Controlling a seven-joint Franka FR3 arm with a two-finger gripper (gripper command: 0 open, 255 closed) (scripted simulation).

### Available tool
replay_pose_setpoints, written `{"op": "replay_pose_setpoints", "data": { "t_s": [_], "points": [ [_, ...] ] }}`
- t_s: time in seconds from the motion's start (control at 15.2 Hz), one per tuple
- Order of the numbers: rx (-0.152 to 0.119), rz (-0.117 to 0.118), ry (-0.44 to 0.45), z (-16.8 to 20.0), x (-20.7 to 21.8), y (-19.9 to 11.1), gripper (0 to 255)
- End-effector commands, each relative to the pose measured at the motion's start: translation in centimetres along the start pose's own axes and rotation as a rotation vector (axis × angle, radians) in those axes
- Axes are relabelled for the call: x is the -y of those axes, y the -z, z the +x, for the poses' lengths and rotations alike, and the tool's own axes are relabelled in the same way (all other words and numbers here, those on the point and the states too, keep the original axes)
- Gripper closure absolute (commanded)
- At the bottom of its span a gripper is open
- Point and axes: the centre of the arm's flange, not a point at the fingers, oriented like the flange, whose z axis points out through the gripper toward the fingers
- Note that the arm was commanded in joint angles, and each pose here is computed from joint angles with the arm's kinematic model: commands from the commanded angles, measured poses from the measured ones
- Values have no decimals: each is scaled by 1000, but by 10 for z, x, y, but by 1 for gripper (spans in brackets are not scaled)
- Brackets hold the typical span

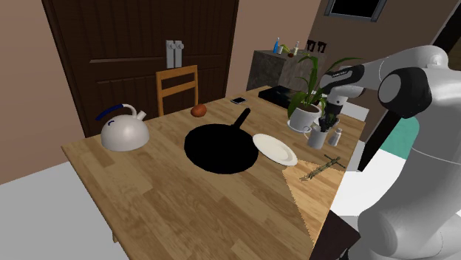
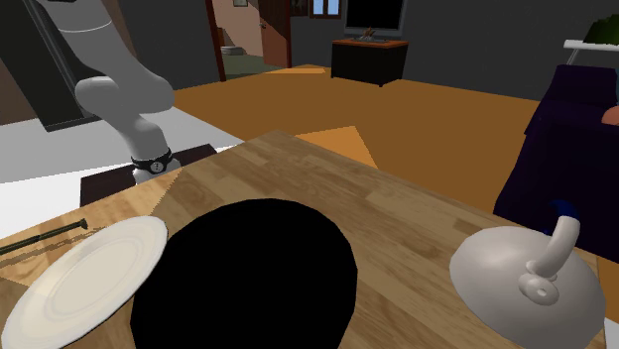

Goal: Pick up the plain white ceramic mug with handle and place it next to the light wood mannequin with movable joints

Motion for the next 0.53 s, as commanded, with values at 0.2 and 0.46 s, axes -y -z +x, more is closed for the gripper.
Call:
{"op": "replay_pose_setpoints", "data": {
  "t_s": [0.2,0.46],
  "points": [
    [-1,0,0,1,-1,-18,255],
    [-1,0,0,1,-1,-18,255]
  ]
}}
